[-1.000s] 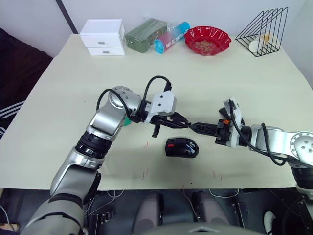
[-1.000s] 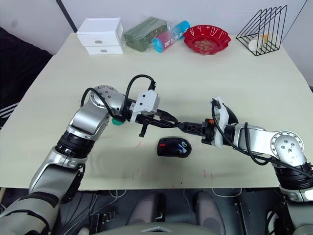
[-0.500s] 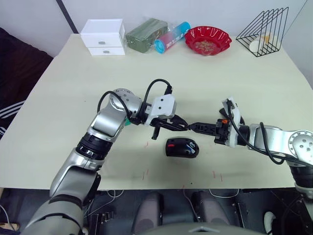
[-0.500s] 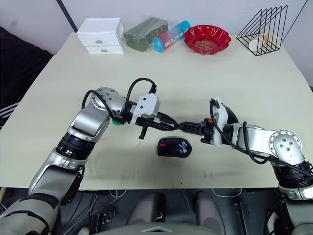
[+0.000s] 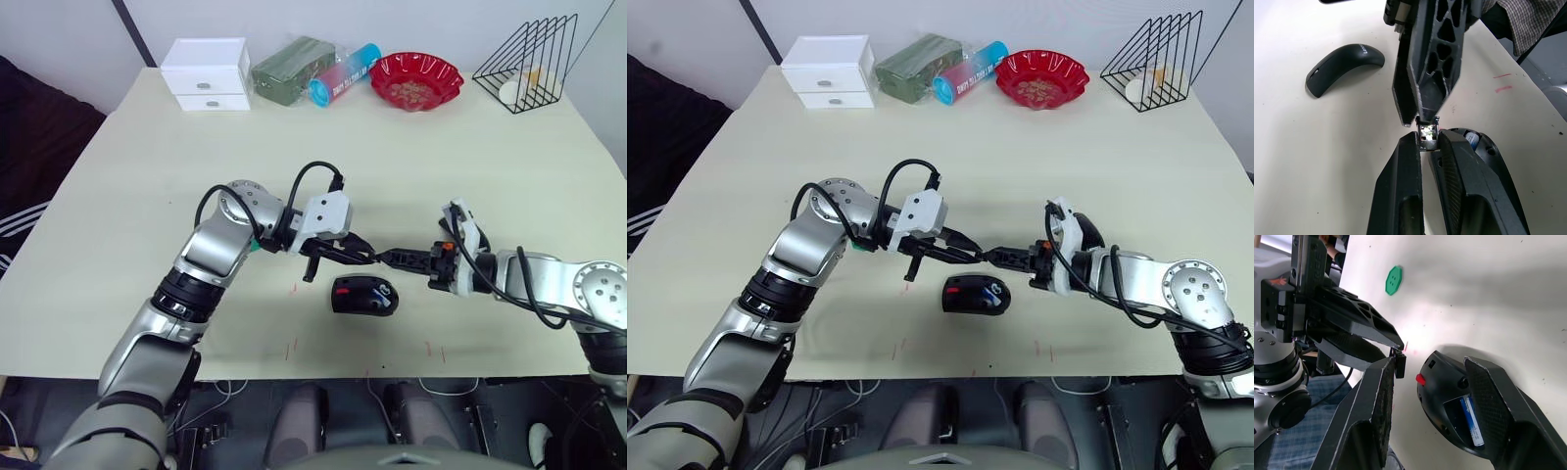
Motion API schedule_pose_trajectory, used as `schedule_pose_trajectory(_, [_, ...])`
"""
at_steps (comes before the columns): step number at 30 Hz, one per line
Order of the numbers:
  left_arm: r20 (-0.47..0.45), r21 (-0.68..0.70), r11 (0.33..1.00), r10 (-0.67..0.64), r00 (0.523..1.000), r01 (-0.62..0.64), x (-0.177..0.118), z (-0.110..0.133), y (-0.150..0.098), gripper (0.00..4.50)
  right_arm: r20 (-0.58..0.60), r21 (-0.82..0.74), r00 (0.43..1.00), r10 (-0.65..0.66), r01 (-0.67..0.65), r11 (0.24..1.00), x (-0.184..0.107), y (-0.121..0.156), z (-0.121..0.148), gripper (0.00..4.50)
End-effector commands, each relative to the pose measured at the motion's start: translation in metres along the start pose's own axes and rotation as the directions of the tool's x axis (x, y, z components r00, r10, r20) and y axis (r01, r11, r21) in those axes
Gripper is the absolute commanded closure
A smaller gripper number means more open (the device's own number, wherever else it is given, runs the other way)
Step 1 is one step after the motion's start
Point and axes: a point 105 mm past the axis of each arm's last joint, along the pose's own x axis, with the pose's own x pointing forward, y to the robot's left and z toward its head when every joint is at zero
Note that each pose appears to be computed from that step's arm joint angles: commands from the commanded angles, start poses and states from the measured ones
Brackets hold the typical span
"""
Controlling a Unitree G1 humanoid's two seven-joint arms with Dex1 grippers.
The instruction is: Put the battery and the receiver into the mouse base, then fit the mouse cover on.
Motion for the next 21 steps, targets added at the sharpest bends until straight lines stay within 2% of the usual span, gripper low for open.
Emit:
schedule_pose_trajectory(1, [0.031, 0.052, 0.999, 0.011, 0.999, -0.013, -0.0023, 0.0132, 0.0019, 4.40, 0.007, -0.027, 0.999, 0.043, -0.043, 0.999, -0.0021, 0.0125, 0.0039, 2.13])
schedule_pose_trajectory(13, [0.037, 0.060, 0.998, 0.001, 0.999, -0.004, -0.0001, 0.0149, 0.0010, 4.40, 0.011, -0.034, 0.998, 0.057, -0.057, 0.998, -0.0019, 0.0155, 0.0046, 2.13])
schedule_pose_trajectory(15, [0.037, 0.061, 0.998, 0.002, 0.999, -0.004, -0.0001, 0.0149, 0.0011, 4.40, 0.012, -0.032, 0.998, 0.059, -0.059, 0.998, -0.0019, 0.0156, 0.0046, 2.68])
schedule_pose_trajectory(16, [0.037, 0.061, 0.998, 0.002, 0.999, -0.004, -0.0002, 0.0149, 0.0010, 4.40, 0.012, -0.032, 0.998, 0.059, -0.059, 0.998, -0.0019, 0.0156, 0.0044, 2.68])
schedule_pose_trajectory(17, [0.037, 0.062, 0.998, 0.002, 0.999, -0.004, -0.0001, 0.0149, 0.0009, 4.40, 0.012, -0.032, 0.998, 0.058, -0.058, 0.998, -0.0019, 0.0155, 0.0043, 3.24])
schedule_pose_trajectory(20, [0.040, 0.058, 0.998, 0.006, 0.999, -0.009, 0.0005, 0.0148, 0.0016, 4.40, 0.008, -0.036, 0.998, 0.060, -0.060, 0.998, -0.0024, 0.0159, 0.0039, 4.47])
schedule_pose_trajectory(21, [0.037, 0.059, 0.998, 0.007, 0.999, -0.010, 0.0006, 0.0139, 0.0016, 4.40, 0.007, -0.037, 0.998, 0.062, -0.061, 0.997, -0.0023, 0.0161, 0.0035, 4.47])
